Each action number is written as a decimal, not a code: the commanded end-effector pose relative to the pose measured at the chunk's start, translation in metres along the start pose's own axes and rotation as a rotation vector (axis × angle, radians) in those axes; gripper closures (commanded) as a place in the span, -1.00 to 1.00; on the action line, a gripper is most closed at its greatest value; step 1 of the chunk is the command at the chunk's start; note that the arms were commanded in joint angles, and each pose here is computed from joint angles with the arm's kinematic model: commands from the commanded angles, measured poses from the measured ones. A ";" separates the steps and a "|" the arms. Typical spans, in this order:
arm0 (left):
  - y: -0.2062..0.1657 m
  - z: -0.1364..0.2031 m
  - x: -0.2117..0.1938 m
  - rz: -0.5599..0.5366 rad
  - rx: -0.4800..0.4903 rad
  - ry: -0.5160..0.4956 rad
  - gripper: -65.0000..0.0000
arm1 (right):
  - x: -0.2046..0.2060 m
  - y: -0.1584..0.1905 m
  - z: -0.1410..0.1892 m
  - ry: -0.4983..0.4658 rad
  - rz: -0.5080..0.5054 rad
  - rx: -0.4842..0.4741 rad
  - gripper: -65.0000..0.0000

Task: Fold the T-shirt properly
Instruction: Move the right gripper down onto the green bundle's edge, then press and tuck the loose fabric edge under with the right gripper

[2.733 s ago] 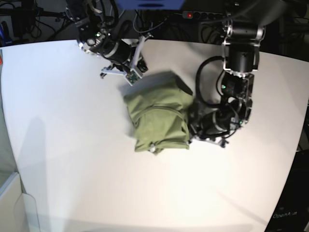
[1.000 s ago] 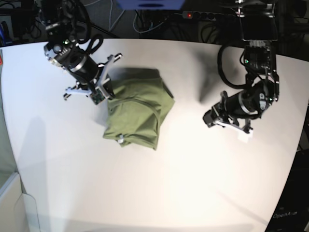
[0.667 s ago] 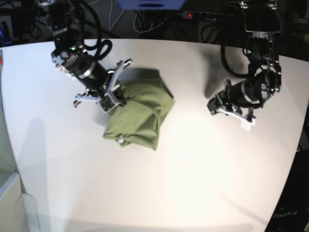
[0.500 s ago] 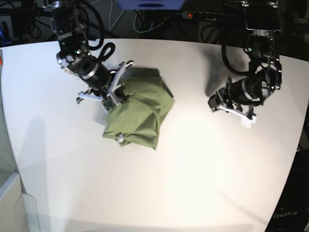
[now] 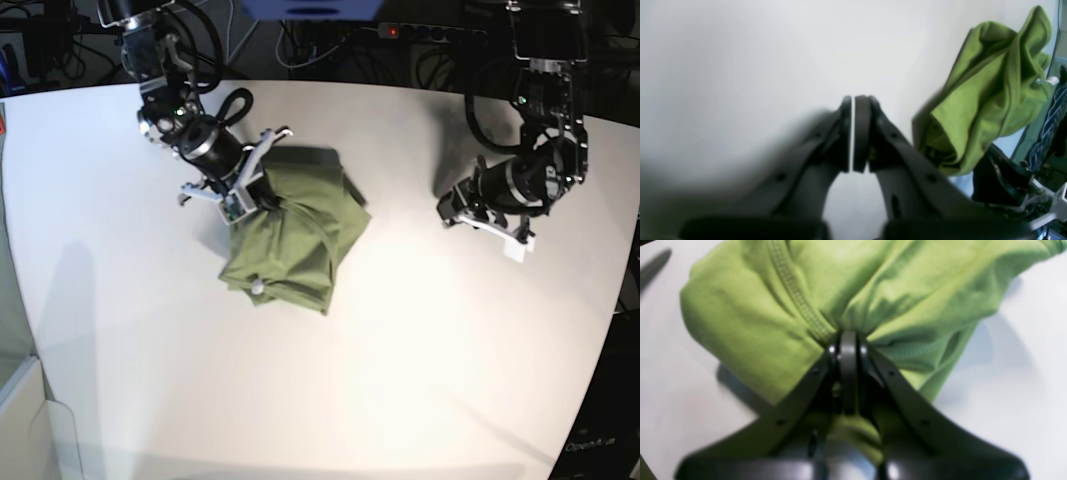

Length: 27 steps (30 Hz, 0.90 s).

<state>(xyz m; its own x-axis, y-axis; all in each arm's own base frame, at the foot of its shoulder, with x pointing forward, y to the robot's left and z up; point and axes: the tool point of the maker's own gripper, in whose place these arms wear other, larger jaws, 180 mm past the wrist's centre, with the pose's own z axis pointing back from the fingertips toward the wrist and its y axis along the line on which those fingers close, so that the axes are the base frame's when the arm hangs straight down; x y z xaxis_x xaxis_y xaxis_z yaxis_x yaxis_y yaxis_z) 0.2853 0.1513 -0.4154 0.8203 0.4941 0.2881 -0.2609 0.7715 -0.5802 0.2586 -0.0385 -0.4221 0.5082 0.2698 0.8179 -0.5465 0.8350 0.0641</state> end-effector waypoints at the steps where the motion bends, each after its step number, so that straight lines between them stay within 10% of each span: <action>1: -0.006 0.004 0.012 -0.016 -0.019 -0.027 0.95 | 0.005 0.000 0.004 0.005 0.035 0.003 1.00; 12: -0.005 0.003 0.009 -0.013 -0.018 -0.020 0.95 | 0.078 -0.011 0.039 -0.115 0.191 -0.041 1.00; 27: 0.011 0.005 -0.017 0.005 0.012 0.028 0.95 | 0.145 0.022 0.000 -0.167 0.301 0.049 1.00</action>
<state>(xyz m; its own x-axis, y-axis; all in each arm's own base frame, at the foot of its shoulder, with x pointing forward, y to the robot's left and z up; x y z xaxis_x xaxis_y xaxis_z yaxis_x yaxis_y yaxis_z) 0.2543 0.1500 -0.4345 0.8442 0.4862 0.2256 -0.2957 0.7735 -0.5606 0.3149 0.0152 -0.3154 0.2419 0.4357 0.8670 -0.6921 0.7037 -0.1605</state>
